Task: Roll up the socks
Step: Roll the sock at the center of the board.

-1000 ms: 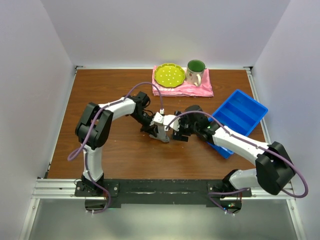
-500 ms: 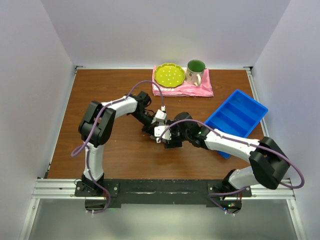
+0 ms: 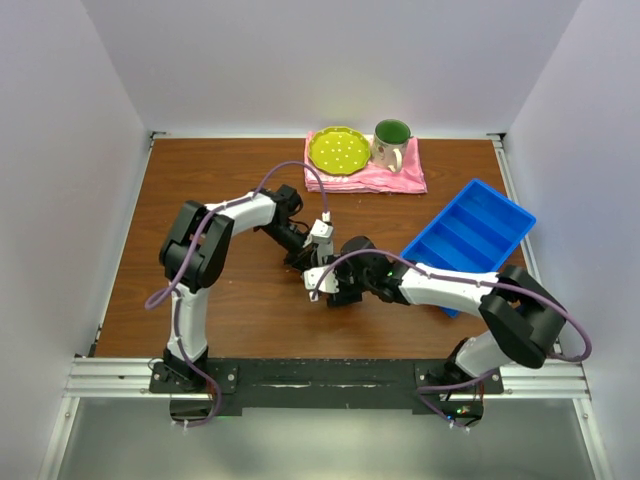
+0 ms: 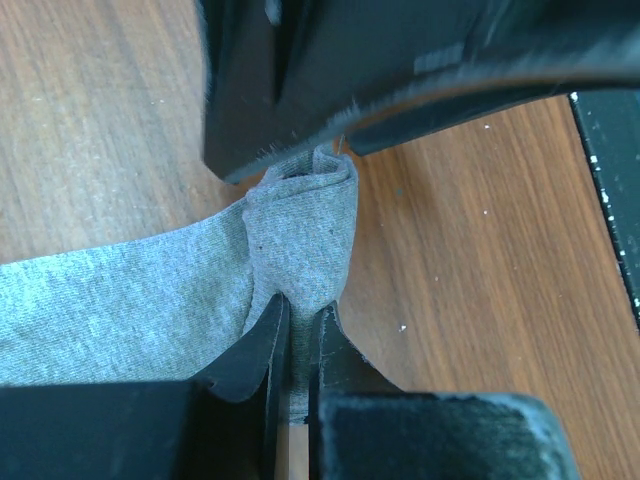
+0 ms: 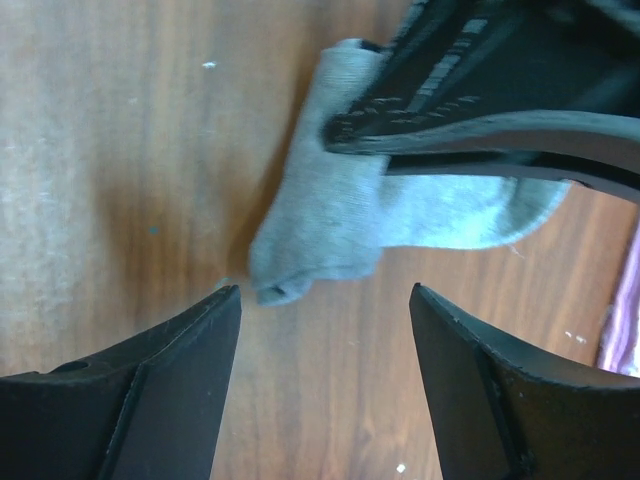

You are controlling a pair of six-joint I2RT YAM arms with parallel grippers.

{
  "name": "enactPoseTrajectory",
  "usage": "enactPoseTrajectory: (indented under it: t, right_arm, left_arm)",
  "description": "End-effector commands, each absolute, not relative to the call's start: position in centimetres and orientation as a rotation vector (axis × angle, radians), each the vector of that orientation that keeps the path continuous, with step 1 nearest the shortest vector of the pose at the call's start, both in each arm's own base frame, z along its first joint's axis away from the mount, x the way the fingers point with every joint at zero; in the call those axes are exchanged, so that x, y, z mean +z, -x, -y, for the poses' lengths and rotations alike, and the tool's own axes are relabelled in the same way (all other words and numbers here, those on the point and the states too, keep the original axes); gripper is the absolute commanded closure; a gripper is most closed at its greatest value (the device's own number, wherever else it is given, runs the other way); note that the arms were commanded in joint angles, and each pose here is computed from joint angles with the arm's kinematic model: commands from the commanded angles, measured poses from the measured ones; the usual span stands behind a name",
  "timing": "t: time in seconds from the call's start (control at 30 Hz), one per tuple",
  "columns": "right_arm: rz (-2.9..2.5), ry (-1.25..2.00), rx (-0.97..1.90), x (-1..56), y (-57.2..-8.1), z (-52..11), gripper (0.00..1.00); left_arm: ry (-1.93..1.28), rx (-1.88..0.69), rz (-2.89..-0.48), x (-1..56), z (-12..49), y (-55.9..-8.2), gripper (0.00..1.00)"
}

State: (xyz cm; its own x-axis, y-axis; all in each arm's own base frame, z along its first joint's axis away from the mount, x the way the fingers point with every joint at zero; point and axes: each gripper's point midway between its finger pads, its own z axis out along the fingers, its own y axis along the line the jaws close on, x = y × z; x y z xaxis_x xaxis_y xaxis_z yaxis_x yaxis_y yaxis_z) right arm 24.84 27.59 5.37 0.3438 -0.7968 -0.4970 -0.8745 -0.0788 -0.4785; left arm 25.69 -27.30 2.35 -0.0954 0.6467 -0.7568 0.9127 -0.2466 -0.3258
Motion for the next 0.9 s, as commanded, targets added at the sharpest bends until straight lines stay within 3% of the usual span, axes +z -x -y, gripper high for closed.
enactPoseTrajectory:
  t: [0.0,0.53,0.87]
  right_arm:
    - [-1.361,1.89,0.135,5.6,-24.9,-29.1,0.29]
    - [-1.294,1.941,0.154,3.6,-24.1,-30.6,0.42]
    - [-1.316,1.994,0.148,2.7,-23.8,-30.7,0.59]
  left_arm:
    - [-2.145,-1.151,-2.096,-5.5,20.4,-21.3,1.0]
    - [-2.133,-1.136,-2.117,-5.7,20.4,-21.6,1.0]
    - [-2.131,-1.133,-2.126,-5.8,20.3,-21.6,1.0]
